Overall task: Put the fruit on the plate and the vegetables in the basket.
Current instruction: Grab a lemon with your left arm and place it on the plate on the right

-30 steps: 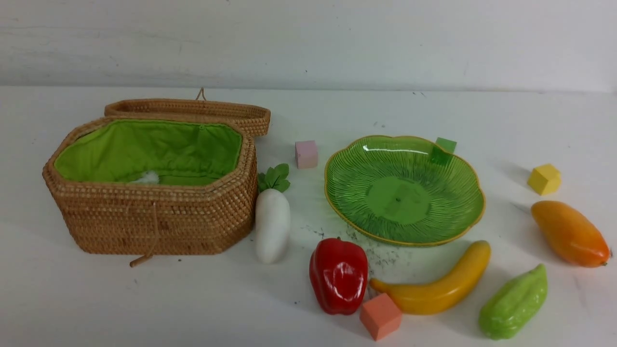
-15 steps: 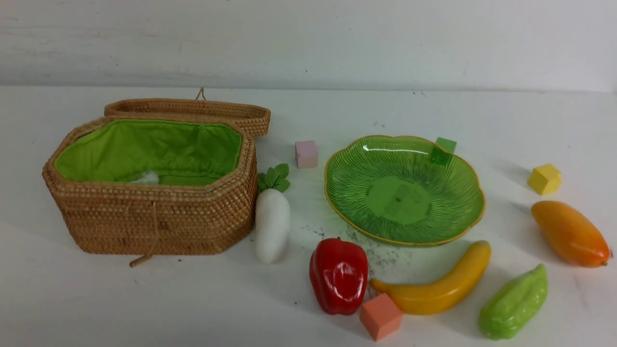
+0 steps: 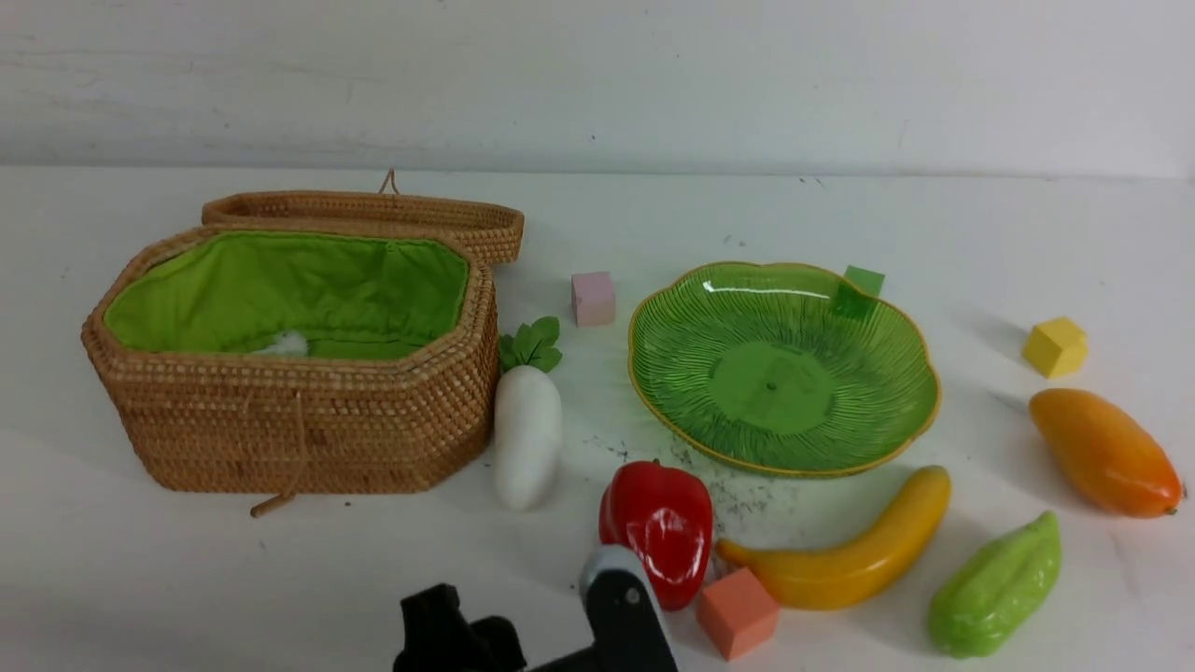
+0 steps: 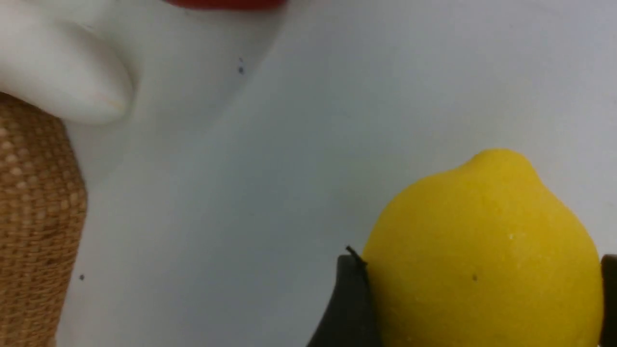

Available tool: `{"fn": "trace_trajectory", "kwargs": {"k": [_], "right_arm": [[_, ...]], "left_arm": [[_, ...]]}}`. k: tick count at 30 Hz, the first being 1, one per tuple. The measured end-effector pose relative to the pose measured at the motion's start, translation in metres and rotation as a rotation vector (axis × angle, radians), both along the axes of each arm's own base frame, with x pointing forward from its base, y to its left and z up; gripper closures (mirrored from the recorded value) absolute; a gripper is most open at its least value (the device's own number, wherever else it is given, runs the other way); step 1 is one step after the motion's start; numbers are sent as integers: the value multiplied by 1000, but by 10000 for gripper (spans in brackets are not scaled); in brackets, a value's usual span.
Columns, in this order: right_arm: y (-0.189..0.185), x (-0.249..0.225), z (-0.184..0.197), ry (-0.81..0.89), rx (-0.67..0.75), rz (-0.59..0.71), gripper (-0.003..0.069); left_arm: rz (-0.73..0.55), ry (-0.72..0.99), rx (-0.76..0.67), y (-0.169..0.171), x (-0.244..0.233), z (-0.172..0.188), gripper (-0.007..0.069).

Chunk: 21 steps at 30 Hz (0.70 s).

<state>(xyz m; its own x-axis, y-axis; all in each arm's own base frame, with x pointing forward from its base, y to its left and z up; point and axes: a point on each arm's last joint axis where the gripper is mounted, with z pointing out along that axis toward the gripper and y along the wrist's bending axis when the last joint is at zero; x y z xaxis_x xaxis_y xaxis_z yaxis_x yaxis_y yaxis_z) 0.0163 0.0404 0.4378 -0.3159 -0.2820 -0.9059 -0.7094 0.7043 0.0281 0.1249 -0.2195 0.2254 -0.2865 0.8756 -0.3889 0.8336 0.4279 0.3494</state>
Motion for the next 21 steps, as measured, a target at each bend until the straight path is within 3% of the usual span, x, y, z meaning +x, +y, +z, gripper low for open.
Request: {"fn": "trace_trajectory", "kwargs": {"k": [5, 11, 16, 21], "right_arm": [[-1, 2, 1, -2, 17, -33, 456], [-6, 6, 1, -3, 13, -109, 452], [-16, 13, 1, 4, 25, -256, 445], [-18, 15, 1, 17, 41, -299, 443]], "left_arm": [[89, -81, -194, -11, 30, 32, 56], [131, -206, -535, -24, 93, 82, 56], [113, -243, -653, -55, 143, 82, 56], [151, -248, -646, -88, 198, 57, 56]]}}
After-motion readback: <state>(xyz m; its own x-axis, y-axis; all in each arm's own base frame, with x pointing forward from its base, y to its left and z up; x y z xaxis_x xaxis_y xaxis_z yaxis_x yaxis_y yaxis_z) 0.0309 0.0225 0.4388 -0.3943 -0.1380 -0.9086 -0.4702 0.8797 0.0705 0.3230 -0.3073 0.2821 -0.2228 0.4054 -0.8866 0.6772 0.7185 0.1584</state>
